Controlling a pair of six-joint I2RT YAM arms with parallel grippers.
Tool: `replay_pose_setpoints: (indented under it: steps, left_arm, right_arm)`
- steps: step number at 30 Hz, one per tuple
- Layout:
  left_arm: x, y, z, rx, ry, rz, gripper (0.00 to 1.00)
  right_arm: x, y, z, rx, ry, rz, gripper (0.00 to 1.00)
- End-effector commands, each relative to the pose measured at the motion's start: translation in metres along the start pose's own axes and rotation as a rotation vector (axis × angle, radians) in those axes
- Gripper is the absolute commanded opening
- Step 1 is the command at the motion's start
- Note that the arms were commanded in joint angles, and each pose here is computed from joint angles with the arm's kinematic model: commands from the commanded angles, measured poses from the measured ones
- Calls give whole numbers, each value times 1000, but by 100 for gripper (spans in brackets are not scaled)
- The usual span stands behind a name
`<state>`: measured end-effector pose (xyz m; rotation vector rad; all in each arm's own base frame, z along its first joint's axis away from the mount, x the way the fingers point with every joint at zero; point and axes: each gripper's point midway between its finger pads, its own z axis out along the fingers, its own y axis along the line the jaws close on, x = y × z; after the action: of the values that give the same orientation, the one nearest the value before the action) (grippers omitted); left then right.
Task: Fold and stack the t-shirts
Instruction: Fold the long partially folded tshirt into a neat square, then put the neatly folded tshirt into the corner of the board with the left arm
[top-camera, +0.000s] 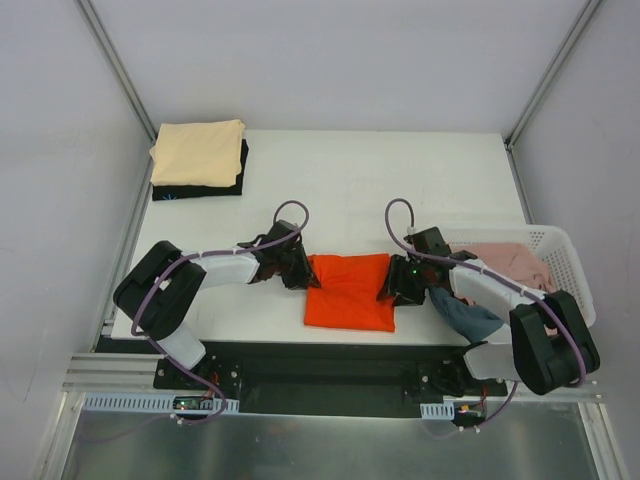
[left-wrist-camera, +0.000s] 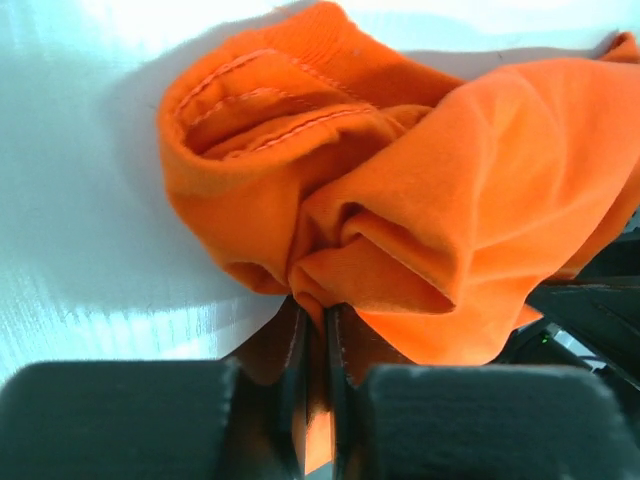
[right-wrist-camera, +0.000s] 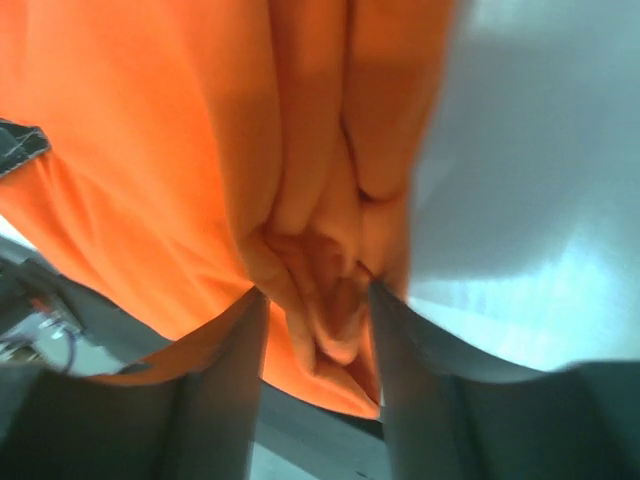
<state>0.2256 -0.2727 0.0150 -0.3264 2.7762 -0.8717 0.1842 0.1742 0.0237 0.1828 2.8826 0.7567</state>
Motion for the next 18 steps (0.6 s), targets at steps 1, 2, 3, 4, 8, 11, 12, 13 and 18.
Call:
replay_pose_setpoints:
  steps: [1,2,3,4,8,11,12,13,18]
  left_arm:
    - [8,39,4,-166,9,63,0]
    - [3,38,3,-170,-9,73,0]
    - [-4,31,1,-164,-33,91,0]
    - [-11,34,-1,-192,-61,119,0]
    - [-44,34,-18,-289,-188,213,0]
    - [-79,37,-38,-406,-303,283,0]
    - [-93,29,-45,-415,-341,298,0]
    - [-102,32,-51,-449,-358,329,0]
    - [-176,46,-92,-607,-523,355,0]
  right_arm:
    - [-10,1,-33,52,-81,-120,58]
    - [-14,7,-41,40,-95,-162,61]
    - [-17,12,-51,37,-106,-184,67]
    - [-23,15,-61,42,-143,-204,69]
    - [-34,17,-87,95,-200,-275,97]
    - [-49,17,-102,144,-269,-290,97]
    - [-53,17,-106,158,-286,-296,97]
    - [-62,17,-114,182,-329,-299,97]
    - [-88,12,-135,267,-449,-316,97]
